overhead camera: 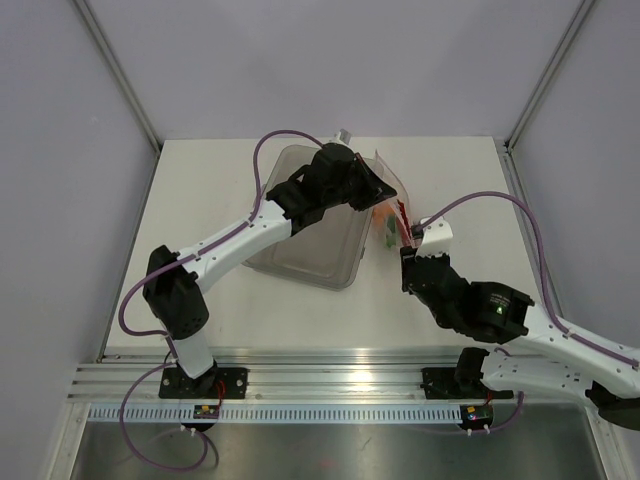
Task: Place the food in the zip-top bag and seal the zipper
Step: Adjust the zipper food storage bag at the center of the board.
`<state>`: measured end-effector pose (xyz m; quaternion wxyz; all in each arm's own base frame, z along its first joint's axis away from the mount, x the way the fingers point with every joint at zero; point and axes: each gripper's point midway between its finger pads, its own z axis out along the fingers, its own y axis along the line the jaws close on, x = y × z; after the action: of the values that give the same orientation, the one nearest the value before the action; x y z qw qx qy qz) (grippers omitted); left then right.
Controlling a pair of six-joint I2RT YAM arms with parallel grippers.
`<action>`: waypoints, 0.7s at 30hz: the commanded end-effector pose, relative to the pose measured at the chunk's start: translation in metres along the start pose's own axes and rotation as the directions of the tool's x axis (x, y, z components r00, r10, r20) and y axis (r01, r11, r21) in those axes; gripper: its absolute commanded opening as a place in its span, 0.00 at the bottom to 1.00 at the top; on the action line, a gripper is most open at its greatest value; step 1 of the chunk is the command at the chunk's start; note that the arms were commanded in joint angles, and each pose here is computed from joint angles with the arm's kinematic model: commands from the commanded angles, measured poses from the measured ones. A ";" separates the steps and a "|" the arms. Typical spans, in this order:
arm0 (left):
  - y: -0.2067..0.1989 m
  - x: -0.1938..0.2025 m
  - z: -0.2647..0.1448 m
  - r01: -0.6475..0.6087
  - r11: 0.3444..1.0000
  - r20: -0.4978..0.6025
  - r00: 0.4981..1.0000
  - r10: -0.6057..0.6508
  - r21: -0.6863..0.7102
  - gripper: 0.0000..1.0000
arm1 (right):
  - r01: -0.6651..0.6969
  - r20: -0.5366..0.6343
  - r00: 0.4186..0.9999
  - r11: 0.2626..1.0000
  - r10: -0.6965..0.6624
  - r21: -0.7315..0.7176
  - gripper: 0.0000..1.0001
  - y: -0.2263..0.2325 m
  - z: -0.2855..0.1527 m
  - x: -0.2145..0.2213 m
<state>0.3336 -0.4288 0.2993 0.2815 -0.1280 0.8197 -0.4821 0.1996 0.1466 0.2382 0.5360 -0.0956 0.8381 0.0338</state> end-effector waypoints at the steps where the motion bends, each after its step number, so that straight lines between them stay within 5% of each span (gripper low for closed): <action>1: -0.028 -0.018 -0.008 -0.009 0.996 0.063 0.998 0.004 0.088 0.00 | -0.057 0.095 0.994 0.997 0.051 0.061 0.49 -0.009 0.001 -0.021; 7: -0.026 -0.015 -0.007 -0.002 0.996 0.051 0.999 -0.003 0.090 0.00 | -0.039 0.144 0.989 0.999 0.034 0.034 0.36 0.000 0.007 -0.032; 12: -0.026 -0.015 -0.012 -0.011 0.996 0.056 0.998 0.006 0.091 0.00 | -0.037 0.162 0.986 0.998 0.027 0.058 0.00 -0.004 0.012 -0.034; 19: -0.028 -0.014 -0.022 -0.067 0.993 0.055 0.997 0.062 0.100 0.02 | -0.049 0.284 0.958 0.999 0.043 0.014 0.00 -0.021 0.002 -0.069; 21: -0.028 -0.012 -0.024 -0.110 0.987 0.046 0.993 0.105 0.115 0.24 | -0.036 0.300 0.953 0.999 0.035 -0.004 0.00 -0.023 0.000 -0.075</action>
<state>0.3370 -0.4249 0.2943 0.2936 -0.1132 0.8210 -0.4764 0.2287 0.1316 0.2703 0.6134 -0.0804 0.7854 0.0225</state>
